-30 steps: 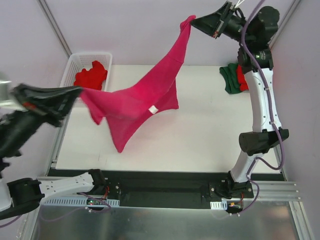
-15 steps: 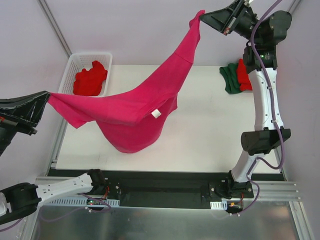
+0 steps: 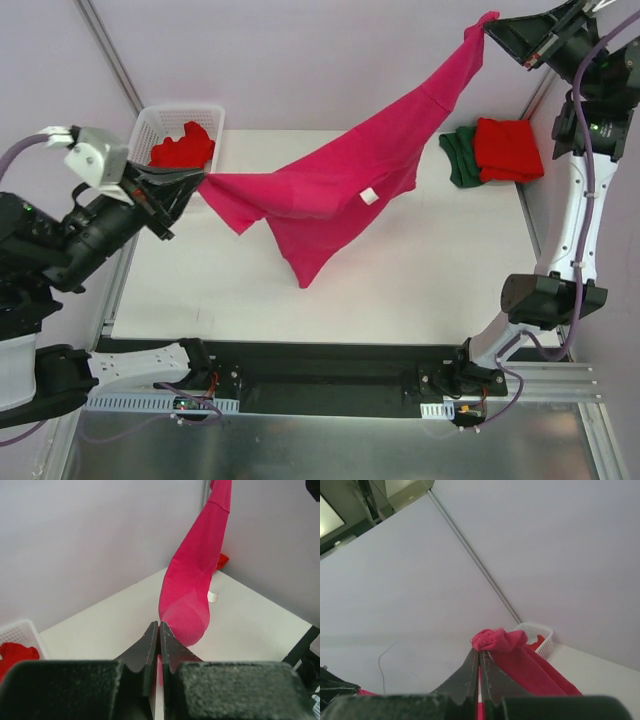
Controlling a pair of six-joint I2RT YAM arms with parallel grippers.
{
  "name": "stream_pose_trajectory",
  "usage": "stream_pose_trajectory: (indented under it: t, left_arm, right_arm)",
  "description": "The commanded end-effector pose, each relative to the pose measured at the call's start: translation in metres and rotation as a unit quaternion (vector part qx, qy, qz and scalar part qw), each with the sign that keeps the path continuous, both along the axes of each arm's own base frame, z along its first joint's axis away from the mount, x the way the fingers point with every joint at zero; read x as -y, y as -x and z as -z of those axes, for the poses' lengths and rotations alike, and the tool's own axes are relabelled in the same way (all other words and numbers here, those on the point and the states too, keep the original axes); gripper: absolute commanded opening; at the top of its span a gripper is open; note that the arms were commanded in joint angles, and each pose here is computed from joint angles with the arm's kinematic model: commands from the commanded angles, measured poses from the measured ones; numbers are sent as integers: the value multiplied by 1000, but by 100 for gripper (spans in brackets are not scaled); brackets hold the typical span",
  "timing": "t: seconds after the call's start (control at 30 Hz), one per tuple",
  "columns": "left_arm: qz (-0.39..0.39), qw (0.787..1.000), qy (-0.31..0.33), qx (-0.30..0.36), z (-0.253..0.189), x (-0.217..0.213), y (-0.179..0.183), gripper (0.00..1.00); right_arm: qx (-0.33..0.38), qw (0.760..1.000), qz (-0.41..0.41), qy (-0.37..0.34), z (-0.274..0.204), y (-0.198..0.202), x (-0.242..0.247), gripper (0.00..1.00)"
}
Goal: Fold and stack the t-shirts
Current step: Flatten out the tshirt
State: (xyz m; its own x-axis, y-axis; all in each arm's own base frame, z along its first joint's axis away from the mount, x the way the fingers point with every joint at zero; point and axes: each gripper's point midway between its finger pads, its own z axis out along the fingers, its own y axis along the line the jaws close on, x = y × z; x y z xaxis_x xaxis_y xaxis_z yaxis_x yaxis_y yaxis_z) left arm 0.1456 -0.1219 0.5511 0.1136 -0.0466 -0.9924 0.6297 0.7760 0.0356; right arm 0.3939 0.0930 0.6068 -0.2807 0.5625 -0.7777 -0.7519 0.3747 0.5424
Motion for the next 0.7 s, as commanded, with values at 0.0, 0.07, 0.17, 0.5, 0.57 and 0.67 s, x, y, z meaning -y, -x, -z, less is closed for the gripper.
stream_pose_trajectory:
  t: [0.0,0.07,0.17,0.5,0.57,0.67]
  left_arm:
    - [58,998,36,11,-19,18,13,0]
    - [66,997,36,9,-20,23,13,0]
    - [62,998,31,7,-17,26,10,0]
    - [-80,996,15,35,-13,-38,-8,0]
    - [-109,993,21,48,-19,-62,-4,0]
    - [-120,990,27,65,-31,-79,3,0]
  right_arm:
    - [97,995,9,33,-47,73,-15,1]
    - [95,994,21,38,-47,73,-13,1]
    - [84,996,20,33,-45,62,-12,1]
    - [-6,996,-84,19,30,-40,-89,1]
    - [-39,993,-108,9,56,-74,-117,1]
    - [-9,992,-126,-24,32,-67,-130,1]
